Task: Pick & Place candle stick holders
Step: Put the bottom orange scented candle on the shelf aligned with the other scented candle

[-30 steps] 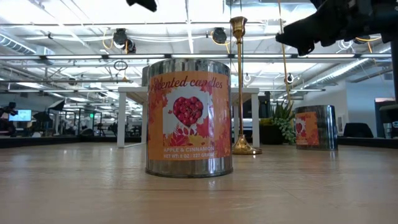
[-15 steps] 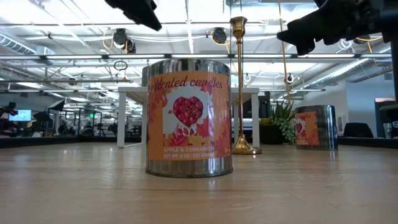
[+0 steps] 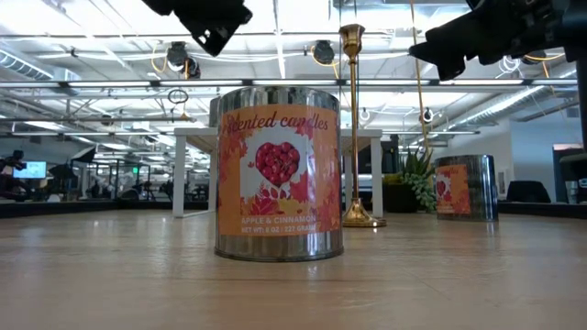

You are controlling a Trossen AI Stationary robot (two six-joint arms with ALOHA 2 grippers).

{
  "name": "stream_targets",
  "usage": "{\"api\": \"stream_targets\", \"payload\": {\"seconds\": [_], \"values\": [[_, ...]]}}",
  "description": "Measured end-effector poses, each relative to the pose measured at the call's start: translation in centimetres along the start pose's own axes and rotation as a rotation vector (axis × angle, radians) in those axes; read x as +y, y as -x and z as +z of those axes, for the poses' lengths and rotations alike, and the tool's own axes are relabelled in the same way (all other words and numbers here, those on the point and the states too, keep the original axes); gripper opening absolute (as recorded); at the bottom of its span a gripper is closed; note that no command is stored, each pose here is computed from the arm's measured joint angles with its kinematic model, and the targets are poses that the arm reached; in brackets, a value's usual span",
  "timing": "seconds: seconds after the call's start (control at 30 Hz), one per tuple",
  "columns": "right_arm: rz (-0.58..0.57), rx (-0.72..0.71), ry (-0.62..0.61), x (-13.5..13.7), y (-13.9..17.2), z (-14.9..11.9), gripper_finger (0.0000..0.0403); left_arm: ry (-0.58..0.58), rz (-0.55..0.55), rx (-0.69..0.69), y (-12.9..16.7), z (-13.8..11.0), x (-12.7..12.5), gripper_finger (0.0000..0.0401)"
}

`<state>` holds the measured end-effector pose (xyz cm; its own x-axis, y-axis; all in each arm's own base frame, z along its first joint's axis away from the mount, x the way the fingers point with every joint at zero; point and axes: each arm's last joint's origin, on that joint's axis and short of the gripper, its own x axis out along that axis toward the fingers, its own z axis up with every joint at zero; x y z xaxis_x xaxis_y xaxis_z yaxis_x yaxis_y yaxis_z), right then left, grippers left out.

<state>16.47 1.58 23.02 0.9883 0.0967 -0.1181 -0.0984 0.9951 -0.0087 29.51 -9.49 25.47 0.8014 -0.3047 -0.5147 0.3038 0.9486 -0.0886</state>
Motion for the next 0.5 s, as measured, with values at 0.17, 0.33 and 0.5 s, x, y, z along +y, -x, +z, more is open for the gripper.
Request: {"api": "stream_targets", "payload": {"seconds": [0.17, 0.33, 0.5], "values": [[0.0, -0.013, 0.002, 0.0, 0.0, 0.1, 0.0178, 0.012, 0.003, 0.066, -2.3, -0.1, 0.2, 0.0081], [0.0, -0.012, 0.003, 0.0, 0.0, 0.1, 0.0178, 0.024, 0.018, 0.133, -4.0, 1.2, 0.5, 0.0081], [0.0, -0.004, 0.002, 0.0, 0.0, 0.0, 0.0178, 0.025, 0.023, 0.174, -6.0, 1.3, 0.8, 0.0081]]}}
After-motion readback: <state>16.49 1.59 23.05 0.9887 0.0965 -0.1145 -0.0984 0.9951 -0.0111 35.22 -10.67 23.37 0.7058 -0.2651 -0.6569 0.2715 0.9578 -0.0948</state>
